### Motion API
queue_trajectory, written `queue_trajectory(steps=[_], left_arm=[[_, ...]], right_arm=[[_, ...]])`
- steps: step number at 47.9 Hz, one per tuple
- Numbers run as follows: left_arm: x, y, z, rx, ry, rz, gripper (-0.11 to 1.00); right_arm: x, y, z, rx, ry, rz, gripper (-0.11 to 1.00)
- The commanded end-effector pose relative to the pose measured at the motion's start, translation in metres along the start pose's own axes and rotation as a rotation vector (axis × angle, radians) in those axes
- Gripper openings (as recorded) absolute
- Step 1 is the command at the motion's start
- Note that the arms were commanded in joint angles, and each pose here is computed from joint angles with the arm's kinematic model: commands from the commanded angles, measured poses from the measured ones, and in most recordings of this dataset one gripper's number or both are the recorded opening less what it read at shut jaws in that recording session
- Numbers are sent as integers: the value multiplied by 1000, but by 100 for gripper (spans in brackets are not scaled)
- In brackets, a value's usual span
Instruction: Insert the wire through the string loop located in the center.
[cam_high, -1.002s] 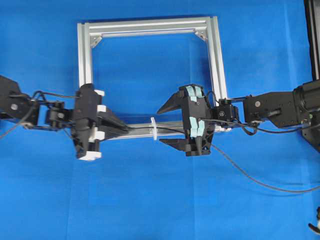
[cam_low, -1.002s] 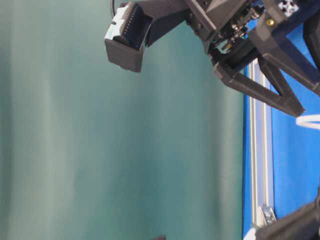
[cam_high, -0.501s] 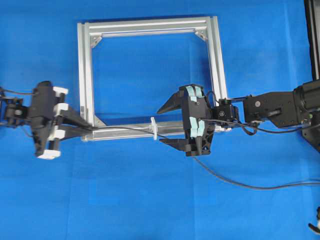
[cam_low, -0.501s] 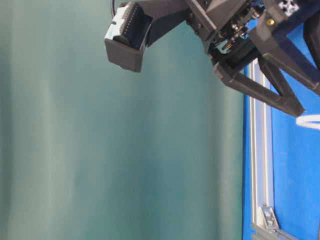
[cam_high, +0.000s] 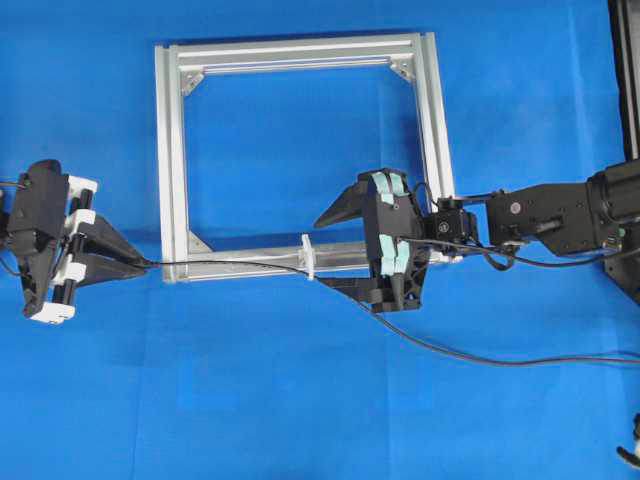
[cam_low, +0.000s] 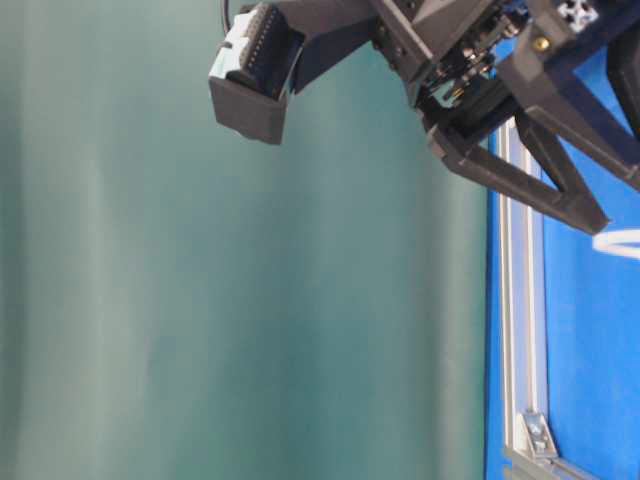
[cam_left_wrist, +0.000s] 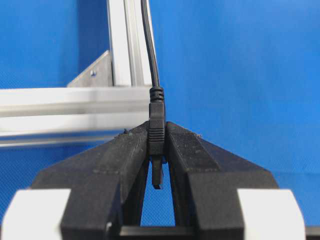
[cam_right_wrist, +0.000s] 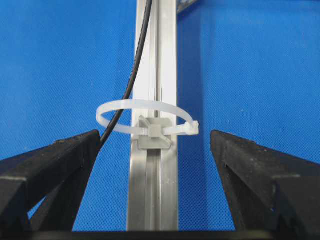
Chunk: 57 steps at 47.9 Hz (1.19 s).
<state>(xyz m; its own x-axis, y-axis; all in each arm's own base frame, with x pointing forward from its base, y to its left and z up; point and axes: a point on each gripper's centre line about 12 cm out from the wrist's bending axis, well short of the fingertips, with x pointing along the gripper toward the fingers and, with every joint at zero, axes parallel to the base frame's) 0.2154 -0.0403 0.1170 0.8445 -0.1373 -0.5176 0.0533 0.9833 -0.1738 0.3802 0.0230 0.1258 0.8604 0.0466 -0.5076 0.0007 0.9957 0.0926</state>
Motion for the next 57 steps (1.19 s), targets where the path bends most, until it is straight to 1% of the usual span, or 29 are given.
queue_trajectory(steps=[1, 11, 15, 23, 28, 29, 34, 39, 42, 44, 45, 57], left_arm=[[4, -3, 6, 2, -3, -7, 8], [12, -4, 10, 2, 19, -3, 8], [13, -4, 9, 3, 35, -1, 8], [13, -4, 9, 8, 31, -1, 9], [12, -3, 6, 0, 41, 4, 10], [12, -3, 6, 0, 41, 4, 12], [12, -3, 6, -18, 41, 5, 42], [11, -2, 4, -15, 47, 5, 73], [11, -1, 4, -16, 48, 8, 86], [11, -1, 2, -17, 51, 10, 92], [11, -1, 2, -17, 51, 10, 93], [11, 1, 5, -24, 43, 16, 93]], right_arm=[[-1, 2, 12, -2, -33, 5, 96], [-3, 3, 14, -1, -32, 6, 96], [-7, 3, 18, -1, -29, 7, 96], [-13, 4, 22, 1, -27, 7, 96], [-13, 3, 23, 3, -33, 6, 96], [-13, 4, 23, 2, -33, 7, 96], [-13, 4, 23, 2, -33, 7, 96], [-13, 4, 23, 2, -29, 7, 96], [-13, 4, 22, 2, -26, 6, 96], [-13, 4, 21, 2, -22, 6, 96], [-13, 4, 21, 2, -22, 6, 96], [-13, 4, 21, -3, -24, 6, 96]])
